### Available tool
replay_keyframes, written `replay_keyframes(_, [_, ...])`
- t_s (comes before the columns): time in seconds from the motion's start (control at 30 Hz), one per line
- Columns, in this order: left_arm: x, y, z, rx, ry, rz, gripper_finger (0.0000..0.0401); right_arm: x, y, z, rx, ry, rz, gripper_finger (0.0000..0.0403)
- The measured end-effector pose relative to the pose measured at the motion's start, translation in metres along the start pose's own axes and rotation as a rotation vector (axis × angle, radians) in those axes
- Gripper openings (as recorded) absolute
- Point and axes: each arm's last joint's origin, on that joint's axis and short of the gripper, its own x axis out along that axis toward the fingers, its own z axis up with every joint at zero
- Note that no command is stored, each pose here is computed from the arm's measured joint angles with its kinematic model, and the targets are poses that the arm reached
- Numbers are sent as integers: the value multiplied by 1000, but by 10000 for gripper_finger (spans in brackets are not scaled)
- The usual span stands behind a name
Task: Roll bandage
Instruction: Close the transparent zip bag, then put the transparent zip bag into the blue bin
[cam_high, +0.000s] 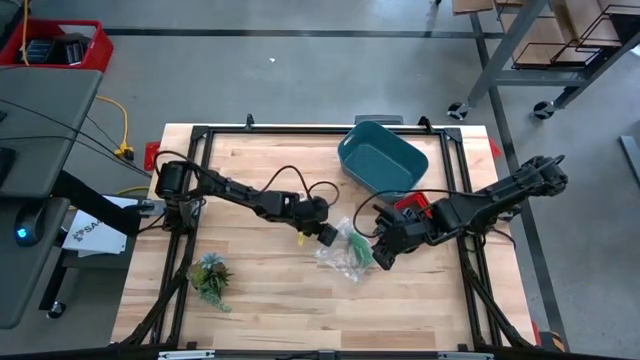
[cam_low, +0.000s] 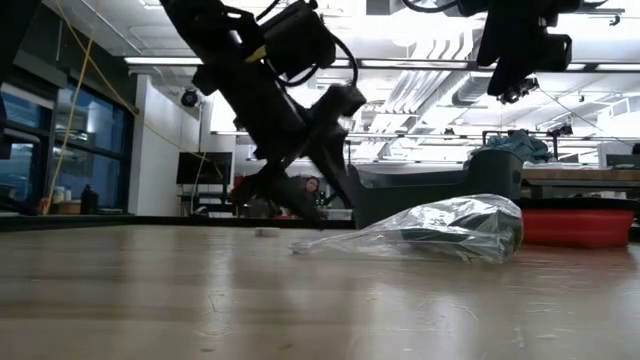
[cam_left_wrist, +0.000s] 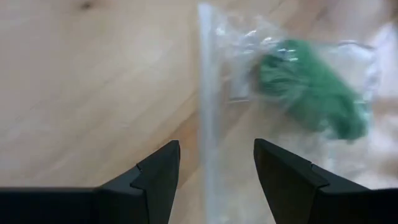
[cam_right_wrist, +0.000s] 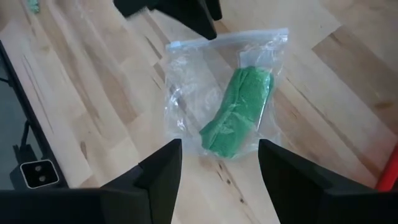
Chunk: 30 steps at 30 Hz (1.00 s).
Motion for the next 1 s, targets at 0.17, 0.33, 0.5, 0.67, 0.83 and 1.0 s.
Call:
replay_keyframes(0.17, [3,0,0,9,-29,15,202,0,0,1,1,-13,-8,204])
replay_keyframes(0.33, [17,4,-6,-8,15,14,202,0,-1,1,1,-30,-20,204])
replay_keyframes(0.5, [22,2,-11,-9,10,7,202,1,-3,3,14,-52,-42,204])
replay_keyframes(0.67, [27,4,-14,45,15,26,155,2,-6,9,46,-67,-55,204])
replay_keyframes(0.83, [29,0,-22,93,39,3,17,3,-9,14,66,-78,-58,204])
replay_keyframes(1.0, [16,-6,-21,98,44,-25,3,-1,-11,15,75,-90,-48,204])
